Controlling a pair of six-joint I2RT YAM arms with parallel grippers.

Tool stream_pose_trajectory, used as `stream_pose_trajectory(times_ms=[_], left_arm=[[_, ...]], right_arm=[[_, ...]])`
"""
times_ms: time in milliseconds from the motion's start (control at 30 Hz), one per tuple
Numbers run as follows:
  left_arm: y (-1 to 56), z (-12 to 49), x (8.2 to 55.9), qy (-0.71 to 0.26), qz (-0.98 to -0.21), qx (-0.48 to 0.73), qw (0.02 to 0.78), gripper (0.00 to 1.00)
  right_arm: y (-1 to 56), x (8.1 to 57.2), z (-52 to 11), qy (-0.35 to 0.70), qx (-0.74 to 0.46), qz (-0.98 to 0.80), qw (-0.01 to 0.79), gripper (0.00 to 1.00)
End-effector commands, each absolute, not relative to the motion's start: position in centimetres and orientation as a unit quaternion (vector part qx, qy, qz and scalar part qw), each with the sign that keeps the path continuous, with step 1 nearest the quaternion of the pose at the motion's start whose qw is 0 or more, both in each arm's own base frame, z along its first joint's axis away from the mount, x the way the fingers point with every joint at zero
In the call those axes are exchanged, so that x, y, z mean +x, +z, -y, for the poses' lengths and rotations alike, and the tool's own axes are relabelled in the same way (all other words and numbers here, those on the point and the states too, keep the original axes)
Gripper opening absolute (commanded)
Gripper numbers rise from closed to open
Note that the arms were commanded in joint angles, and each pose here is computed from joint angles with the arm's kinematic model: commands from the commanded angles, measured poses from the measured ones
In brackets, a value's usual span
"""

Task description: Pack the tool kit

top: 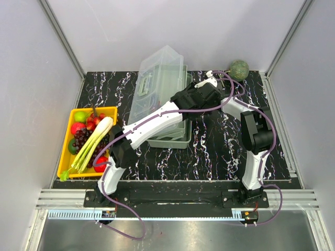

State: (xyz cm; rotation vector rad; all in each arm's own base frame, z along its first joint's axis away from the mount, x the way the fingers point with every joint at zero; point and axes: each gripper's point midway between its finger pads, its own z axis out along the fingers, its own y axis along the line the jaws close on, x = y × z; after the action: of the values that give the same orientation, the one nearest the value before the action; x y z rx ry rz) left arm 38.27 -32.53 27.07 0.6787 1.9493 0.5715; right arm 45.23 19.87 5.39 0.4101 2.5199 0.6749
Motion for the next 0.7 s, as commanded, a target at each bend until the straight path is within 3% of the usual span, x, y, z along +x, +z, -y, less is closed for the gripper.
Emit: stream_pose_trajectory(times_ms=[0,100,133,233,300,433,667], left_arm=[[28.1,32.8,38.2,0.220,-0.802,0.268,0.487,0.22],[28.0,33.5,38.1,0.203,-0.805,0.270,0.488,0.32],[28.2,34.0,37.9,0.190,-0.806,0.271,0.491,0.41],[29.3,35.6,37.3,0.123,-0.814,0.269,0.500,0.83],[30.7,37.1,36.7,0.056,-0.817,0.254,0.514,0.96],[33.6,38.4,35.7,-0.025,-0.808,0.239,0.537,0.99],[38.3,36.1,35.2,-0.070,-0.791,0.197,0.576,0.99]], right_arm=[[7.2,46.2,-21.7,0.277,0.130,-0.915,0.264,0.23],[7.1,46.1,-21.9,0.282,0.134,-0.913,0.261,0.23],[7.1,46.2,-21.9,0.284,0.135,-0.913,0.261,0.23],[6.8,46.0,-22.0,0.287,0.140,-0.912,0.258,0.23],[6.6,46.1,-22.0,0.287,0.143,-0.911,0.257,0.23],[6.2,45.9,-22.2,0.293,0.147,-0.910,0.252,0.22],[6.5,45.6,-22.4,0.303,0.149,-0.907,0.251,0.23]])
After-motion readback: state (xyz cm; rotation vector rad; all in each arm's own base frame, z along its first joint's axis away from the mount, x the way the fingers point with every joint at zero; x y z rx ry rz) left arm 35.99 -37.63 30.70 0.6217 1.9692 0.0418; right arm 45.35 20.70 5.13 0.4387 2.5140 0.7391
